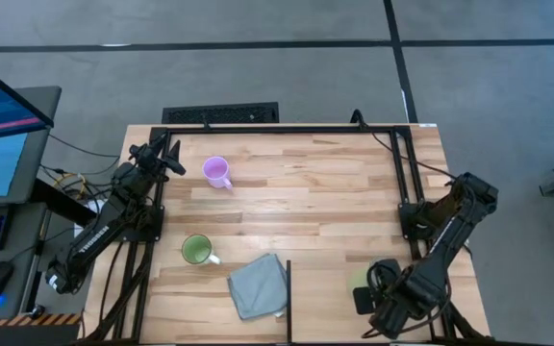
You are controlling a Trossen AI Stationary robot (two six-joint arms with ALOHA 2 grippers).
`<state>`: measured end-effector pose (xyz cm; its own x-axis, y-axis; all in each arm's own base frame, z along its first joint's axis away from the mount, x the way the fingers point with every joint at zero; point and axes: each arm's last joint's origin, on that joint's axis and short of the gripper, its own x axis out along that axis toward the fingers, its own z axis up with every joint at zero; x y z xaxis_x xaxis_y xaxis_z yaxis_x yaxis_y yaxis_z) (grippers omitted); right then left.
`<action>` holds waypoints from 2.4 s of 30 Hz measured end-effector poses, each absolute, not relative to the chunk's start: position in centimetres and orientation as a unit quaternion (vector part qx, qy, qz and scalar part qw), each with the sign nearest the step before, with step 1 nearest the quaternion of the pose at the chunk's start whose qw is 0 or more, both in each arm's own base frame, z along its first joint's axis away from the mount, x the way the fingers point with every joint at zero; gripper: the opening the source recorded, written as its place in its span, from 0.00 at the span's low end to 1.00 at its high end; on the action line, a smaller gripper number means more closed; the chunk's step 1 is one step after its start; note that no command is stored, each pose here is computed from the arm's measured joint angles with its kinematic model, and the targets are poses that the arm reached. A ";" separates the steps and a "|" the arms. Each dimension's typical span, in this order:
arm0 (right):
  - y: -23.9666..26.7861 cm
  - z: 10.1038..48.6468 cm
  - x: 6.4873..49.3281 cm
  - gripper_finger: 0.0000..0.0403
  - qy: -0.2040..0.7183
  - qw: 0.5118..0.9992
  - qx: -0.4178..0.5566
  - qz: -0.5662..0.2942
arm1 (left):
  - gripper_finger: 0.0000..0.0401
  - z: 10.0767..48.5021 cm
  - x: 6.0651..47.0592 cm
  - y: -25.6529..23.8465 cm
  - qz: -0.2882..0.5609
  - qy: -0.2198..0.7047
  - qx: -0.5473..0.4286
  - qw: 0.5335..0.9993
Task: Stack small to large cups/mugs on shelf
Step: Put the yellow mug on the shelf
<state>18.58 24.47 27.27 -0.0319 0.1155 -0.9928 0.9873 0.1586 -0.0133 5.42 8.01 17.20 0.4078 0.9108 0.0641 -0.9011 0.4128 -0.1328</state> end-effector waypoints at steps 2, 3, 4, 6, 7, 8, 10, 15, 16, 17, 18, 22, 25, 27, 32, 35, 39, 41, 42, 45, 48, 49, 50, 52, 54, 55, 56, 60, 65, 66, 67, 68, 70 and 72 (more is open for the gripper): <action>24.4 27.3 18.7 0.17 0.576 0.495 0.483 -0.436 | 0.60 17.2 5.4 8.0 0.541 -0.063 -0.038 0.838; 24.4 27.3 18.7 0.17 0.577 0.492 0.484 -0.436 | 0.60 17.2 5.4 8.0 0.541 -0.061 -0.036 0.838; 24.3 27.3 18.8 0.17 0.578 0.490 0.485 -0.437 | 0.60 17.2 5.4 8.0 0.541 -0.060 -0.034 0.838; 24.2 27.3 19.0 0.17 0.582 0.482 0.487 -0.438 | 0.60 17.2 5.4 8.0 0.541 -0.058 -0.031 0.839; 24.1 27.4 19.0 0.17 0.585 0.477 0.488 -0.437 | 0.60 17.2 5.4 8.0 0.541 -0.057 -0.030 0.839; 24.1 27.4 19.1 0.17 0.587 0.474 0.489 -0.438 | 0.60 17.2 5.4 8.0 0.541 -0.056 -0.028 0.839; 24.1 27.4 19.2 0.17 0.592 0.466 0.491 -0.437 | 0.60 17.2 5.4 8.0 0.541 -0.056 -0.028 0.839; 24.0 27.5 19.5 0.17 0.602 0.449 0.498 -0.434 | 0.60 17.2 5.4 8.0 0.541 -0.056 -0.027 0.839; 23.9 27.5 19.5 0.17 0.604 0.445 0.498 -0.435 | 0.60 17.2 5.4 8.0 0.541 -0.056 -0.028 0.839; 23.9 27.5 19.6 0.17 0.608 0.439 0.498 -0.435 | 0.60 17.2 5.4 8.0 0.541 -0.056 -0.027 0.839; 23.9 27.5 19.6 0.17 0.613 0.432 0.498 -0.434 | 0.60 17.2 5.4 8.0 0.541 -0.056 -0.027 0.839; 24.0 27.5 19.5 0.17 0.625 0.415 0.498 -0.435 | 0.60 17.2 5.4 8.0 0.541 -0.056 -0.027 0.839; 24.0 27.6 19.4 0.17 0.629 0.401 0.499 -0.441 | 0.60 17.2 5.4 8.0 0.541 -0.056 -0.027 0.839; 24.0 27.6 19.3 0.17 0.635 0.391 0.498 -0.444 | 0.60 17.2 5.4 8.0 0.541 -0.056 -0.027 0.839; 24.0 27.6 18.9 0.17 0.634 0.372 0.492 -0.466 | 0.60 17.2 5.4 8.0 0.541 -0.056 -0.027 0.839; 24.0 27.5 18.6 0.17 0.648 0.340 0.480 -0.484 | 0.60 17.2 5.4 8.0 0.541 -0.053 -0.024 0.839; 24.4 27.2 18.5 0.17 0.654 0.345 0.473 -0.479 | 0.60 17.2 5.4 8.0 0.541 -0.050 -0.020 0.839; 24.6 26.9 18.7 0.17 0.651 0.345 0.472 -0.484 | 0.60 17.2 5.4 8.0 0.541 -0.050 -0.019 0.839; 24.6 26.7 18.8 0.17 0.652 0.340 0.470 -0.489 | 0.60 17.2 5.4 8.0 0.541 -0.050 -0.019 0.839; 24.9 26.2 18.6 0.17 0.655 0.329 0.457 -0.504 | 0.60 17.2 5.4 8.0 0.539 -0.050 -0.019 0.841; 25.4 25.7 18.5 0.17 0.658 0.327 0.449 -0.508 | 0.60 17.2 5.4 8.0 0.539 -0.050 -0.020 0.841; 25.5 25.6 18.5 0.17 0.658 0.328 0.448 -0.509 | 0.60 17.2 5.4 8.0 0.539 -0.050 -0.020 0.841; 25.6 25.5 18.5 0.17 0.659 0.328 0.447 -0.509 | 0.60 17.2 5.4 8.0 0.539 -0.050 -0.020 0.841; 25.7 25.5 18.4 0.17 0.659 0.326 0.448 -0.509 | 0.60 17.2 5.4 8.0 0.539 -0.050 -0.020 0.841; 25.8 25.5 18.4 0.17 0.657 0.327 0.449 -0.510 | 0.60 17.2 5.4 8.0 0.539 -0.050 -0.020 0.841; 25.8 25.5 18.4 0.17 0.656 0.327 0.449 -0.510 | 0.60 17.2 5.4 8.0 0.539 -0.050 -0.019 0.841; 25.8 25.5 18.4 0.17 0.656 0.327 0.449 -0.510 | 0.60 17.2 5.4 8.0 0.539 -0.050 -0.020 0.841; 25.8 25.4 18.4 0.18 0.656 0.328 0.449 -0.510 | 0.60 17.2 5.4 8.0 0.539 -0.050 -0.019 0.840; 25.8 25.3 18.4 0.21 0.656 0.329 0.450 -0.509 | 0.60 17.2 5.4 8.0 0.539 -0.050 -0.019 0.840; 25.8 25.3 18.4 0.22 0.657 0.329 0.450 -0.508 | 0.60 17.2 5.4 8.0 0.539 -0.050 -0.019 0.840; 25.8 25.3 18.4 0.22 0.657 0.329 0.450 -0.508 | 0.60 17.2 5.4 8.0 0.539 -0.050 -0.019 0.840; 25.8 25.3 18.4 0.22 0.657 0.329 0.450 -0.508 | 0.60 17.2 5.4 8.0 0.539 -0.050 -0.019 0.840; 25.9 25.3 18.4 0.23 0.657 0.329 0.450 -0.507 | 0.60 17.2 5.4 8.0 0.539 -0.050 -0.019 0.840; 25.9 25.3 18.4 0.23 0.659 0.331 0.449 -0.505 | 0.60 17.2 5.4 8.0 0.539 -0.050 -0.019 0.840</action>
<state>18.44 25.85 25.32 -0.3782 0.2577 -0.8891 0.9256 0.0863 -0.3686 5.44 8.01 17.20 0.4133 0.9084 0.0631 -0.9045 0.4176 -0.0868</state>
